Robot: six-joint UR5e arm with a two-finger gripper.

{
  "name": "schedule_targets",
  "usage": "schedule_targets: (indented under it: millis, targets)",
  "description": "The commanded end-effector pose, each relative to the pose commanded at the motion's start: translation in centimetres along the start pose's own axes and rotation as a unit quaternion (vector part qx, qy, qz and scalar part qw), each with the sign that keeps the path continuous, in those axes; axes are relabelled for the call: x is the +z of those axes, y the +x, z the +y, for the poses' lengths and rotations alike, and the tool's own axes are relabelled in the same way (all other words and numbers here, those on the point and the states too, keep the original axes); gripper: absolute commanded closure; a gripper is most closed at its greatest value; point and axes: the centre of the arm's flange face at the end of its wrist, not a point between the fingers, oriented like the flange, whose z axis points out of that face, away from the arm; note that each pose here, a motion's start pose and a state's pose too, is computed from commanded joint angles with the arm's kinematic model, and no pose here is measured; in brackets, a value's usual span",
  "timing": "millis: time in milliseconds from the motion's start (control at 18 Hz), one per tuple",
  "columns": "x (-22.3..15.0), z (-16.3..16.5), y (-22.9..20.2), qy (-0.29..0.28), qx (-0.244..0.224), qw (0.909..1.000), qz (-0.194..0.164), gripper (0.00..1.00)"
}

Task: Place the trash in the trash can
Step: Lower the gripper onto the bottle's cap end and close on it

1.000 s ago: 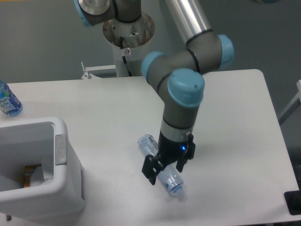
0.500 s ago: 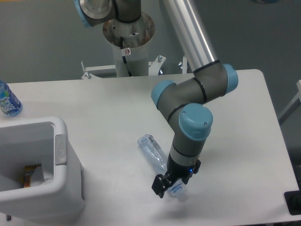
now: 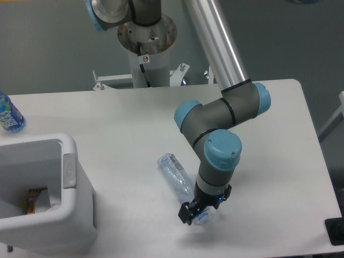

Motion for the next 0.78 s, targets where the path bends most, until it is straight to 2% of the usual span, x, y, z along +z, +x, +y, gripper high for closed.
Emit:
schedule_targets:
  millis: [111,333,667,778]
  targets:
    - [1.3,0.8,-0.3,-0.015,-0.001,0.9999,-0.004,0.00]
    - [1.4,1.3,0.5,-0.029,0.003,0.9996,-0.003,0.00]
    - [2.0,2.2,0.4,-0.091,-0.003,0.9958,-0.010,0.00]
    - [1.7,2.1,0.4,-0.093,-0.003,0.9956,-0.010,0.00]
